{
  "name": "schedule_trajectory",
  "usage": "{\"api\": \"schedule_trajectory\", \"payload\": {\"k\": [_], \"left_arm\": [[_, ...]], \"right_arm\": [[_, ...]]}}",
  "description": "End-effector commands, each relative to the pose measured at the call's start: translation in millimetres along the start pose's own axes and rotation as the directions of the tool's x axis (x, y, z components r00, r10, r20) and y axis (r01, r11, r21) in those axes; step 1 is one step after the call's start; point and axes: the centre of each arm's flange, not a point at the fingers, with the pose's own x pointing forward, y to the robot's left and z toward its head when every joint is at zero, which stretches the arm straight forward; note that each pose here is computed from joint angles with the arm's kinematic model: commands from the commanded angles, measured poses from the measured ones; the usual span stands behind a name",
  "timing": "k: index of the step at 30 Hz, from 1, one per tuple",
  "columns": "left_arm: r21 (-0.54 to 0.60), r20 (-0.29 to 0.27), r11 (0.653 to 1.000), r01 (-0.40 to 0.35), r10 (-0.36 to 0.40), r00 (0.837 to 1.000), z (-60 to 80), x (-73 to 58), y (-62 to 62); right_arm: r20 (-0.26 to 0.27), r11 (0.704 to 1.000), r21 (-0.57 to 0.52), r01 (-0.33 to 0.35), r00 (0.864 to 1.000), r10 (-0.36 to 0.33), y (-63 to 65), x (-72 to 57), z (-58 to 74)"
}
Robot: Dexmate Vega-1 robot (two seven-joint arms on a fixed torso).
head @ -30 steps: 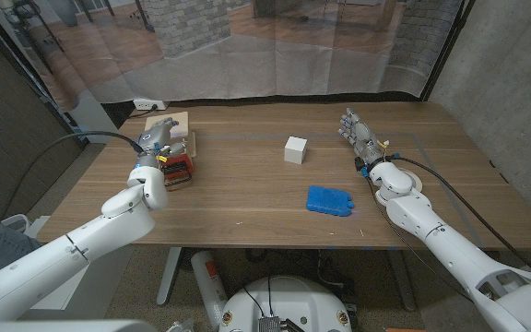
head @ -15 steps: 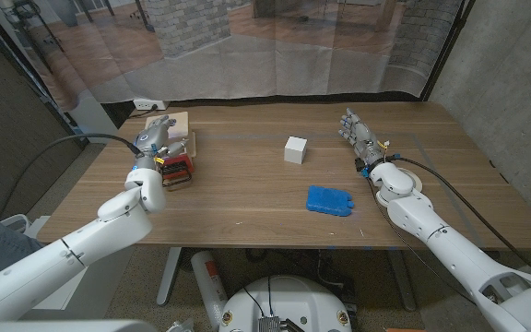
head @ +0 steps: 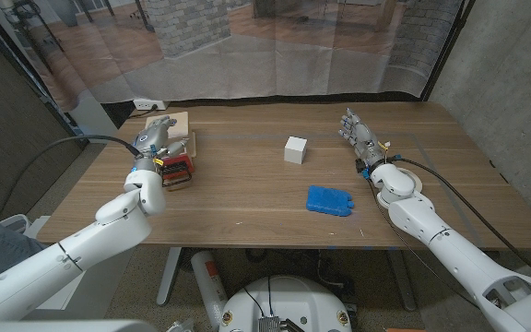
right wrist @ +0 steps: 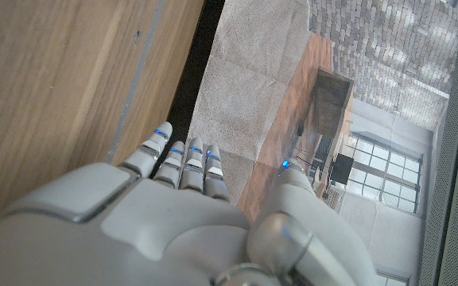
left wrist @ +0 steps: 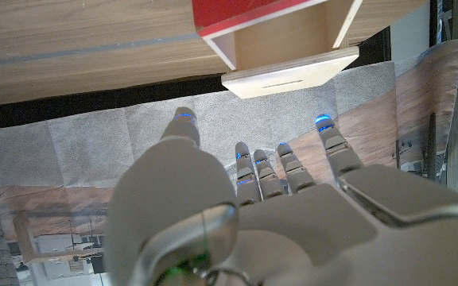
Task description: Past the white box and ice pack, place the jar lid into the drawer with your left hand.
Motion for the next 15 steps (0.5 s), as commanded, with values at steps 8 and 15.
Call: {"api": "schedule_trajectory", "payload": {"k": [8,15], "left_arm": [[-0.039,0.02,0.997,-0.066,0.067,0.998,8.0,-8.9,19.0],[-0.032,0.016,0.997,-0.066,0.066,0.998,8.8,-11.1,16.8]], "right_arm": [[0.005,1.0,0.003,0.0,1.0,0.0,3.9,-3.1,4.7],[0.005,1.0,-0.007,-0.009,1.0,0.009,5.3,-2.7,4.0]]}}
